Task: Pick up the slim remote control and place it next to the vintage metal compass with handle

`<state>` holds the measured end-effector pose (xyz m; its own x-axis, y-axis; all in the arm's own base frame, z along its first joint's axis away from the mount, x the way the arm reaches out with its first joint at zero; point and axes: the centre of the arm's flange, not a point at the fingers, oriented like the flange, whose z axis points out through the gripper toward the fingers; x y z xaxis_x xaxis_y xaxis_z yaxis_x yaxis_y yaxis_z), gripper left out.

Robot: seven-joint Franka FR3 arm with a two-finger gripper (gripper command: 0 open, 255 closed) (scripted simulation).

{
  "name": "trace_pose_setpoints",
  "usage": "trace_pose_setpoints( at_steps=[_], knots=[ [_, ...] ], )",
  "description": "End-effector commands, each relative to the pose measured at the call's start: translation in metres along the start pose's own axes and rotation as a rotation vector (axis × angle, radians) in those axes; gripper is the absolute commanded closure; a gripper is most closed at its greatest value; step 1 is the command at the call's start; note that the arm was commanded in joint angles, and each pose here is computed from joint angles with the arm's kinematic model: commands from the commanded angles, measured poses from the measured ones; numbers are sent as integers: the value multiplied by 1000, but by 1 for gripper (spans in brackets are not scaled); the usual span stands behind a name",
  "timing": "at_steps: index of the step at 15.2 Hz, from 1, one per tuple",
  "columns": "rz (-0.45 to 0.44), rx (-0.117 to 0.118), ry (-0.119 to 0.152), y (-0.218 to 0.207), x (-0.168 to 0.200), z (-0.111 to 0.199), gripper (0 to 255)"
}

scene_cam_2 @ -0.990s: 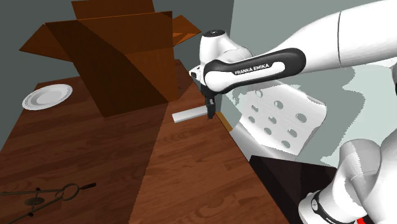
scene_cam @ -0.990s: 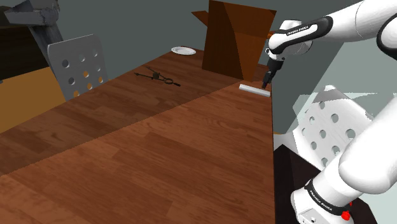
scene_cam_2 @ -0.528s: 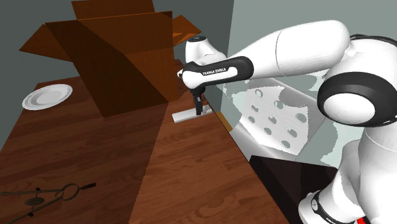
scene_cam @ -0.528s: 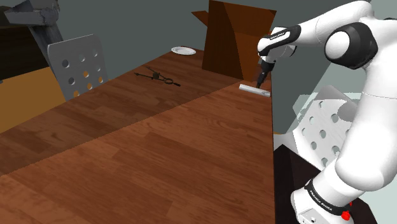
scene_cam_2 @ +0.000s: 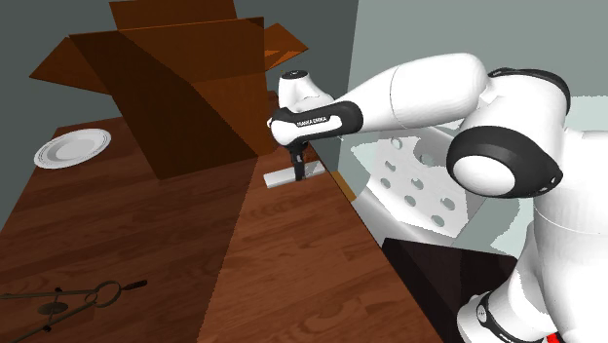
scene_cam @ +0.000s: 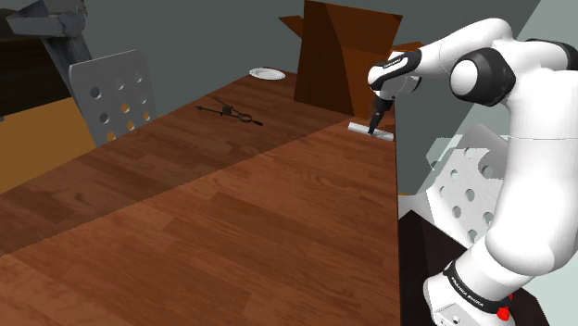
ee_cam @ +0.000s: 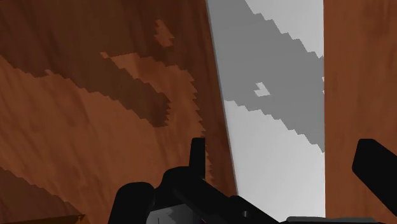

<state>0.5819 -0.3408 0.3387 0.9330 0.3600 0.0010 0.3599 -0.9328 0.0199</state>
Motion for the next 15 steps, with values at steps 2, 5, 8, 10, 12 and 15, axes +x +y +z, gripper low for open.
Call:
trace_pose_setpoints(
  at_steps=[2,5,8,10,12,15],
  knots=[
    [0,0,0,0,1,13,0],
    [0,0,0,0,1,13,0],
    [0,0,0,0,1,13,0],
    [0,0,0,0,1,13,255],
    [0,0,0,0,2,13,255],
    [0,0,0,0,1,13,255]
  ],
)
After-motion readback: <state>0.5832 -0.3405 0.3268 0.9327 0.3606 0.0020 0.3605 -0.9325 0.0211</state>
